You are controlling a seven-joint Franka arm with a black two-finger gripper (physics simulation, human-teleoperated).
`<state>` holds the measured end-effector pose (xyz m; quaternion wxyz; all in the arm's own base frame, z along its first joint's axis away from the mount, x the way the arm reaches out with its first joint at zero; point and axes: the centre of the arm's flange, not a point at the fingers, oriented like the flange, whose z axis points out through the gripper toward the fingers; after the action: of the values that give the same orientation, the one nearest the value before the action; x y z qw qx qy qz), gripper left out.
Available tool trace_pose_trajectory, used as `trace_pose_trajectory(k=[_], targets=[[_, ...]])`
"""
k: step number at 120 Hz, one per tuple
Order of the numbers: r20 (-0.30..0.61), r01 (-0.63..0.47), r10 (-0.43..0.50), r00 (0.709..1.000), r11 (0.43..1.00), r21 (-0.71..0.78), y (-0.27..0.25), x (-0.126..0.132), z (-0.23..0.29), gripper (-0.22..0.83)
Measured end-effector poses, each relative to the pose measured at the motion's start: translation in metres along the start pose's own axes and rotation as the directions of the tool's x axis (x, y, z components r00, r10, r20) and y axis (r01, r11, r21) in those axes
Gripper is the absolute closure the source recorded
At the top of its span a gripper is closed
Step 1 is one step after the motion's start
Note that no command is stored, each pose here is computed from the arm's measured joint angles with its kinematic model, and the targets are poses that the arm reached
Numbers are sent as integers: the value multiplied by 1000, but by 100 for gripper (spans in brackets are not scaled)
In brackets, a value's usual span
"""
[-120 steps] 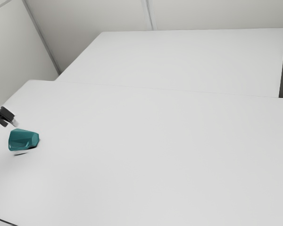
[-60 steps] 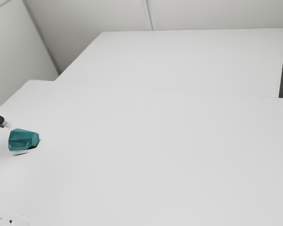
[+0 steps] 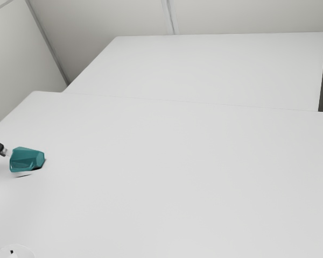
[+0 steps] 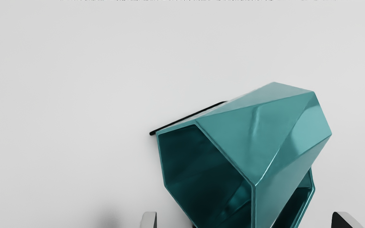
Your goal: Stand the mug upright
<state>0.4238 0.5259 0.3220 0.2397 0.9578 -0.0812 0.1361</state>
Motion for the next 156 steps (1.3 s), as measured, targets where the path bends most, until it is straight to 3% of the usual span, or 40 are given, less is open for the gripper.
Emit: trace_pose_trajectory(k=[28, 61, 117, 156], targets=[[-74, 3, -9, 997, 997, -77, -5, 6, 12, 0], [-110, 25, -46, 993, 982, -188, -10, -9, 31, 1], [-121, 1, -39, 992, 955, -297, 3, -7, 36, 62], [-132, -25, -20, 991, 943, -331, 14, 0, 32, 76]])
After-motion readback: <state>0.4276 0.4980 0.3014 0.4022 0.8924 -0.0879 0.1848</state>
